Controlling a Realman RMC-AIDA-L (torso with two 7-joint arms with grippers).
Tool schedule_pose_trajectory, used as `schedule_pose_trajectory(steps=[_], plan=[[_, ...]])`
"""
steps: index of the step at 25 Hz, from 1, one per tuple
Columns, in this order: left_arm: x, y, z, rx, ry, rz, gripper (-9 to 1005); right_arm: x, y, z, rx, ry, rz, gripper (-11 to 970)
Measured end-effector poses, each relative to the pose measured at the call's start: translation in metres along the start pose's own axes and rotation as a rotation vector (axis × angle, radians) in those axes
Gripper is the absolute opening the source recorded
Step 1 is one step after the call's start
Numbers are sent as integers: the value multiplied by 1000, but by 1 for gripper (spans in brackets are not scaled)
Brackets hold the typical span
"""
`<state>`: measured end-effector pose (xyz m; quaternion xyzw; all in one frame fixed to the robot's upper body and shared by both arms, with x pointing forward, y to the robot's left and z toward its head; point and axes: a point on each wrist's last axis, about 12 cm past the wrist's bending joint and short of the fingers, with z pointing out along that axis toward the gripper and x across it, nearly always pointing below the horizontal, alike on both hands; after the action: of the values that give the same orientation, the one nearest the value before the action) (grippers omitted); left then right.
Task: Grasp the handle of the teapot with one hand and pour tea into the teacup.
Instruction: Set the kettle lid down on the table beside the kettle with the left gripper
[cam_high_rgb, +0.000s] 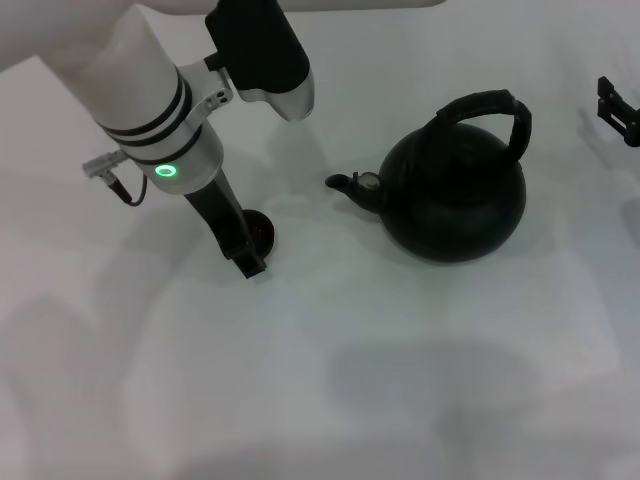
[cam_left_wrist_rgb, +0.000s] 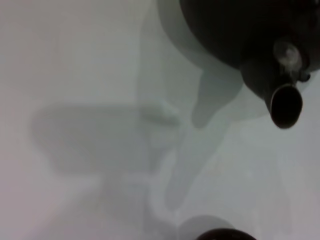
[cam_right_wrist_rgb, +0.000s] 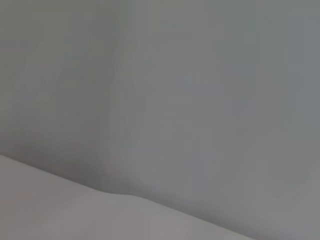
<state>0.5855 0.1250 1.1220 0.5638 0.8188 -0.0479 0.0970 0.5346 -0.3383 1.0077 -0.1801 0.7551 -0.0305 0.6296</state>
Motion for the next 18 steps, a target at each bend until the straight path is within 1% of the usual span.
schedule_pose_trajectory(steps=[3,10,15,16,17,18], plan=[[3,-1,-3,-9,19,-2,816,0,0,0,-1,-2,0,845],[6,-3,-13,-59,12,-6,815,-1,0,0,-1,-5,0,844],[9,-7,-27,-107,0,-5,814,-1,0,1,-2,-7,-1,843],[12,-9,-34,-133,-21,-8,814,-1,0,1,-2,-7,-1,843],[12,-9,-34,-133,-21,-8,814,-1,0,1,-1,-7,0,843],[15,-11,-39,-151,-39,-8,814,-1,0,1,-1,-8,0,843]])
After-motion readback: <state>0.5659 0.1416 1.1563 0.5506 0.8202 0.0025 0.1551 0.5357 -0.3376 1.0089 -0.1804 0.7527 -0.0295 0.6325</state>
